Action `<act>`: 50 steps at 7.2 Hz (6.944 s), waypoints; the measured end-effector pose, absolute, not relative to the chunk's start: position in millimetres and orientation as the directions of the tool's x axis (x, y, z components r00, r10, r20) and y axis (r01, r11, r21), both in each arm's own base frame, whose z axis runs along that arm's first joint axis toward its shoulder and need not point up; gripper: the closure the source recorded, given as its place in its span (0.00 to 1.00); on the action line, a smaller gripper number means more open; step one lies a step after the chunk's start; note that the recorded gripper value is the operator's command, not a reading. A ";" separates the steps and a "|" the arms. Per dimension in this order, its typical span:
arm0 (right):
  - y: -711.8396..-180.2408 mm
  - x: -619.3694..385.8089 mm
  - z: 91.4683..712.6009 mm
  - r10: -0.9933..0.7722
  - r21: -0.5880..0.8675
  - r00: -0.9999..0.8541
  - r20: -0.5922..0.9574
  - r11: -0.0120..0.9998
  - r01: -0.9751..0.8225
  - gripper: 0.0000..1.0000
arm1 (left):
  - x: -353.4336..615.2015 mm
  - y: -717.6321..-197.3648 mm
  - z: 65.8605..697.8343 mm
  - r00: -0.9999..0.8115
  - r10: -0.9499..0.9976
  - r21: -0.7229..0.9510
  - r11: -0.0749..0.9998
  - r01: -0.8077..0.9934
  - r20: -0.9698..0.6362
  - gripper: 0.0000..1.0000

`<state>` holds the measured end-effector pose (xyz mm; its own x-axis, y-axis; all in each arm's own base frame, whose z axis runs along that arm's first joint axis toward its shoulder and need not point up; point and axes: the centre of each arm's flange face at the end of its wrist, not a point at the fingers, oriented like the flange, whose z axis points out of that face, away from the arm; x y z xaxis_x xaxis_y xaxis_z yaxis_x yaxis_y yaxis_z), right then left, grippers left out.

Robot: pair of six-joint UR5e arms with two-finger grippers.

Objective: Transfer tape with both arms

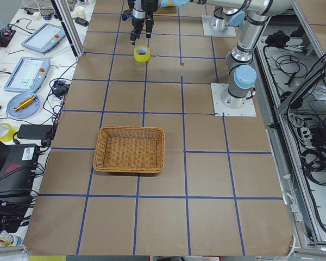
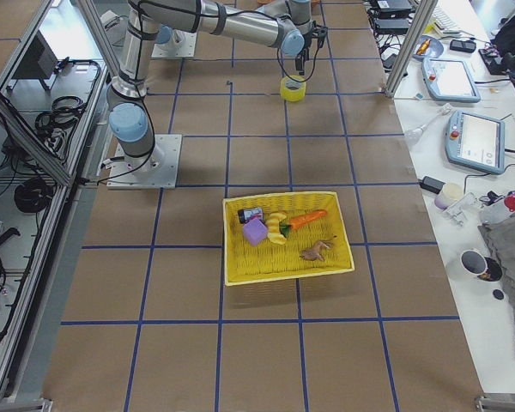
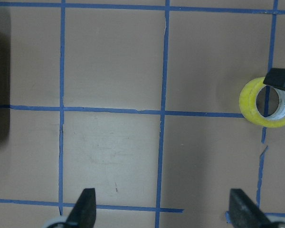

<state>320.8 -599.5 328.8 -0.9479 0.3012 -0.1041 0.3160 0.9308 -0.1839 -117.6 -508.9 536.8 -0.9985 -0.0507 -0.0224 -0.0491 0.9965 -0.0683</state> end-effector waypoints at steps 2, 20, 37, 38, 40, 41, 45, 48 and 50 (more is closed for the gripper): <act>-604.6 195.2 400.0 0.244 -0.177 -0.969 -0.034 0.953 0.246 0.00 | -125.8 -536.9 503.8 -0.998 -0.066 -0.064 0.996 -0.065 -0.017 0.00; -544.0 89.4 481.0 0.019 -0.066 -0.999 0.033 0.998 0.016 0.00 | -265.0 -598.5 284.2 -0.994 -0.093 -0.102 0.990 -0.098 0.053 0.90; -530.9 109.7 480.5 -0.018 -0.063 -0.999 0.043 0.998 -0.021 0.00 | 383.5 -585.7 241.5 -0.978 0.207 -0.134 0.968 0.210 -0.037 0.10; -525.0 127.8 479.9 -0.053 -0.065 -0.997 0.050 0.996 -0.056 0.00 | 371.5 -585.3 264.7 -0.978 0.208 -0.128 0.969 0.210 -0.031 0.10; -518.5 136.4 487.5 -0.058 -0.083 -0.993 0.101 0.994 -0.067 0.00 | 296.1 -589.3 344.7 -0.980 0.199 -0.108 0.974 0.198 -0.002 0.12; -515.1 133.8 493.6 -0.047 -0.095 -0.990 0.131 0.994 -0.060 0.00 | 231.3 -592.7 380.9 -0.985 0.174 -0.100 0.980 0.172 0.012 0.11; -498.4 132.2 510.5 -0.037 -0.122 -0.989 0.142 0.991 -0.054 0.00 | -36.5 -554.6 479.7 -0.991 -0.132 -0.072 0.989 -0.133 0.020 0.10; -492.0 144.6 513.9 -0.052 -0.122 -0.999 0.012 0.991 -0.053 0.00 | -143.3 -507.7 507.5 -0.982 -0.182 -0.111 0.978 -0.177 -0.042 0.05; -486.2 145.3 512.3 -0.049 -0.085 -0.999 -0.009 0.995 -0.048 0.00 | -154.5 -496.6 509.9 -0.982 -0.184 -0.094 0.979 -0.179 -0.049 0.02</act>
<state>145.3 -486.2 512.3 -0.9987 -0.0491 -0.0094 -0.0481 0.9952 -0.0853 -154.5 -496.6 509.9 -0.9817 -0.1839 -0.0488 -0.1788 0.9794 -0.0938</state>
